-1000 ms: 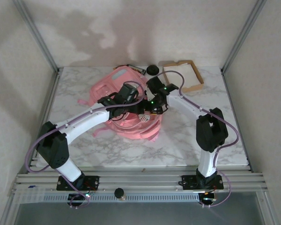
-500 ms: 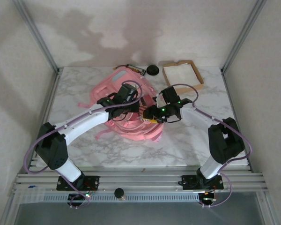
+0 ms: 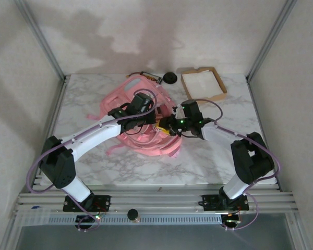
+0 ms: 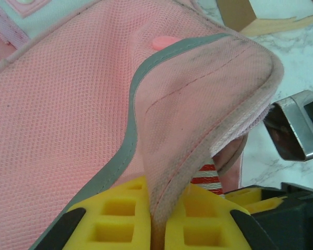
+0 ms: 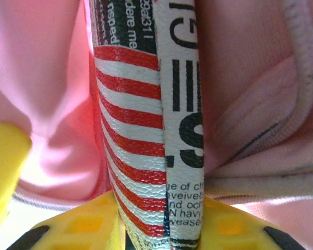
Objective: Pack books, pencil case, and school supplies into a backpack
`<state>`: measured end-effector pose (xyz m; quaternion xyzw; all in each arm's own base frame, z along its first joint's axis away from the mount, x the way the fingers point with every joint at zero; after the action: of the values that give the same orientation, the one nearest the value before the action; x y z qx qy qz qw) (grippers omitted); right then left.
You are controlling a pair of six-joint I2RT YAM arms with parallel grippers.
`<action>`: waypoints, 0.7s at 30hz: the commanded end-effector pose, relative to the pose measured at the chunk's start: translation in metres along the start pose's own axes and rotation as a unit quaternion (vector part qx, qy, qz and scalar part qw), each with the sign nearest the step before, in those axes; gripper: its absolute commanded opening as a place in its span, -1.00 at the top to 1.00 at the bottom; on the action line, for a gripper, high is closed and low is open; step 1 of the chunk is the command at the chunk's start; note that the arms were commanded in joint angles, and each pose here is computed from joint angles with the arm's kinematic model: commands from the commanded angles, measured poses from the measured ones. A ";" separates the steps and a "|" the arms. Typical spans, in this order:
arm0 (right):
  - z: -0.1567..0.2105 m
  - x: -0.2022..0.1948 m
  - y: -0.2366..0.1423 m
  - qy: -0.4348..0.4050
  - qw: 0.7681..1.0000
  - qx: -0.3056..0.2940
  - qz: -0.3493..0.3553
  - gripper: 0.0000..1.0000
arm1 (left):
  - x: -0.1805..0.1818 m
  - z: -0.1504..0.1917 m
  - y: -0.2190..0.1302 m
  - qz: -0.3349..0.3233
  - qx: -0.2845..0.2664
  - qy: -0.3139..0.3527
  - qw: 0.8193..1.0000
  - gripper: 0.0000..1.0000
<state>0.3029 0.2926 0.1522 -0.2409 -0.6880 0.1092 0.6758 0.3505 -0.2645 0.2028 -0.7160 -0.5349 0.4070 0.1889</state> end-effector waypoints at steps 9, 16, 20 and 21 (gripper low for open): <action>-0.016 0.084 0.027 -0.005 0.990 -0.067 -0.122 0.33 | -0.059 -0.032 -0.026 0.118 -0.043 -0.097 0.987 1.00; -0.014 0.047 0.023 -0.015 0.997 -0.037 -0.061 -0.13 | -0.040 -0.043 -0.028 0.108 -0.063 -0.114 0.986 1.00; -0.021 0.037 0.003 -0.039 0.997 -0.070 -0.011 0.03 | -0.036 -0.043 -0.030 0.103 -0.066 -0.111 0.986 1.00; -0.020 0.030 0.001 -0.038 0.997 -0.068 0.004 0.03 | -0.035 -0.044 -0.031 0.102 -0.066 -0.111 0.986 1.00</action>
<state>0.3186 0.3122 0.1608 -0.2744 -0.6848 0.0685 0.6716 0.3616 -0.2622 0.2133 -0.6900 -0.5483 0.4570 0.1199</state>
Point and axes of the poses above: each hand's point on the last joint's axis, 136 mm out from that joint toward the fingers, its own y axis out along the fingers, its own x axis along the line the jaws close on, z = x × y, the point moved 2 cm from there along -y, back along the fingers, and after that the axes turned 1 degree about y, right-handed, at the moved point
